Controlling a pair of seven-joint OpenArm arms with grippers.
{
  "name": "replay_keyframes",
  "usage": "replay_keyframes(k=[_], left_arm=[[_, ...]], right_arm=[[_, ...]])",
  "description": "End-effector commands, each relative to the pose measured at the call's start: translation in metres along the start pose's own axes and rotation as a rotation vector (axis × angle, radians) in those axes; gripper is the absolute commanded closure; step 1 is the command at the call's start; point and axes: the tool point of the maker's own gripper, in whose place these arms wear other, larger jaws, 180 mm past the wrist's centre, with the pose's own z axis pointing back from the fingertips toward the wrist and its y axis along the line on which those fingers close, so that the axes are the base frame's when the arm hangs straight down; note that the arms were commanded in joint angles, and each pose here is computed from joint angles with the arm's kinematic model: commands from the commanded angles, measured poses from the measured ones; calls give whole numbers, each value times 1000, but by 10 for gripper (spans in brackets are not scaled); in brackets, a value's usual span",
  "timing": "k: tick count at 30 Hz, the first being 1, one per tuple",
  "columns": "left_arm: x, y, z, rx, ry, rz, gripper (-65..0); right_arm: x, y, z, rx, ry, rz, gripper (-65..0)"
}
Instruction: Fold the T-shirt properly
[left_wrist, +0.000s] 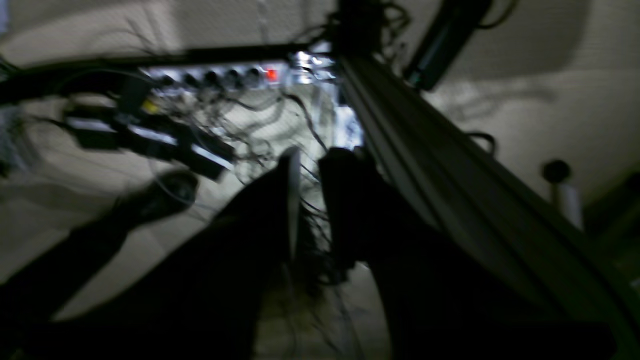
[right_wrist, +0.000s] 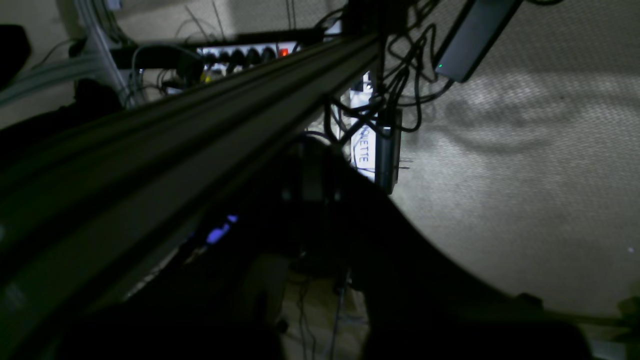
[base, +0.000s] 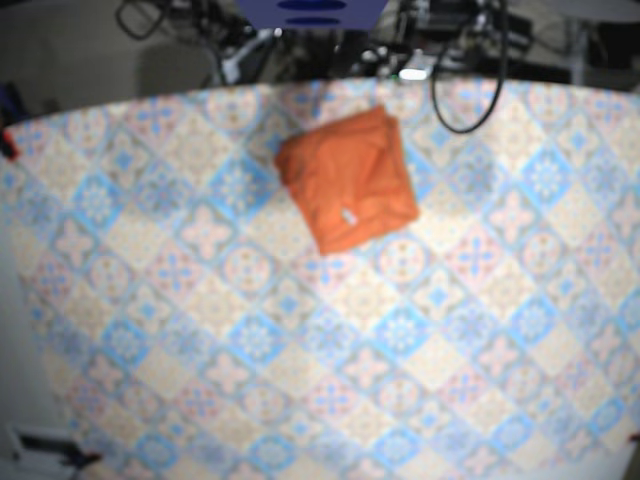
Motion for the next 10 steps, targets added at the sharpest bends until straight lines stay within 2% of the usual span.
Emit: replay_keyframes(k=[1,6,10], left_arm=[[0,4,0,7,-1,22,-111],[-4,4,0,-3,3,100,-111],[-16,4,0,-3,21,106,-111]], right_arm=[[2,2,0,12,-5,2,-11],[24,-1,0,8,-70,14,-11],[30,0,-1,9,-58,20,-11]])
